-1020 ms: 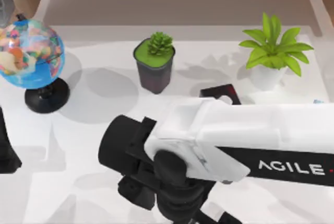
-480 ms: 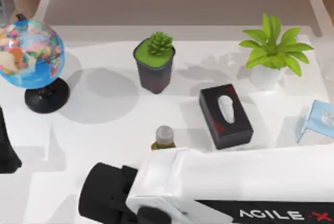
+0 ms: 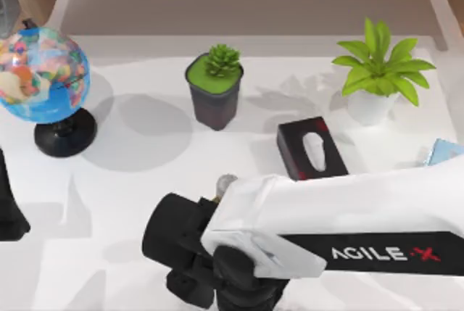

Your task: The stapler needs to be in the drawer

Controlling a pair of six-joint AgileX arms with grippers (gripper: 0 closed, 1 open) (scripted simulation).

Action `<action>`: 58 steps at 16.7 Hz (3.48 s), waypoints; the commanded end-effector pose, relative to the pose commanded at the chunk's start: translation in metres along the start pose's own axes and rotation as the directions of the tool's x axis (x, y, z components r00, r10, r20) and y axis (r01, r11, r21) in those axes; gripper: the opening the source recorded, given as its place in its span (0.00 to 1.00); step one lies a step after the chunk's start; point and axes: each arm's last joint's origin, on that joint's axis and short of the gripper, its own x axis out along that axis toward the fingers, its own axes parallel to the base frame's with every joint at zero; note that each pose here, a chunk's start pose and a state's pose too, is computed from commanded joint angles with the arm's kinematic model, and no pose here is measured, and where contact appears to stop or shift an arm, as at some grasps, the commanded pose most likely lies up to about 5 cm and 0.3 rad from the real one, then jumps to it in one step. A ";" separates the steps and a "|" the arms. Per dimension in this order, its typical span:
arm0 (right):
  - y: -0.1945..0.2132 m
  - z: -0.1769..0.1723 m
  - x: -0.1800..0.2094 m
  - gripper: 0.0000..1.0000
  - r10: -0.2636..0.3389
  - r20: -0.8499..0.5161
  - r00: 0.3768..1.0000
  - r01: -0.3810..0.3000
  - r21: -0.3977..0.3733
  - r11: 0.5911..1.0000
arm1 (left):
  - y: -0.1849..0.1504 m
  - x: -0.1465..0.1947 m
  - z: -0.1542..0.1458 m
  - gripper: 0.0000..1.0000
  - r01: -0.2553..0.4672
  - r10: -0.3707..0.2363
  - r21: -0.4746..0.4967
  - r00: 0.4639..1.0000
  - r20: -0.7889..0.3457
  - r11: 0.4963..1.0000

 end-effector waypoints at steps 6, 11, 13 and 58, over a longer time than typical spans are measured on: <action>0.000 0.000 0.000 0.70 0.000 0.000 1.000 0.000 0.000 1.000 | 0.000 0.000 0.000 1.00 0.000 0.000 0.000 1.000 0.000 1.000; 0.000 0.000 0.000 0.32 0.000 0.000 1.000 0.000 0.000 1.000 | 0.000 0.000 0.000 1.00 0.000 0.000 0.000 1.000 0.000 1.000; 0.000 0.000 0.000 0.17 0.000 0.000 1.000 0.000 0.000 1.000 | 0.000 0.000 0.000 1.00 0.000 0.000 0.000 1.000 0.000 1.000; -0.028 0.106 -0.061 0.00 -0.190 0.009 0.982 0.190 -0.125 0.974 | 0.000 0.000 0.000 1.00 0.000 0.000 0.000 1.000 0.000 1.000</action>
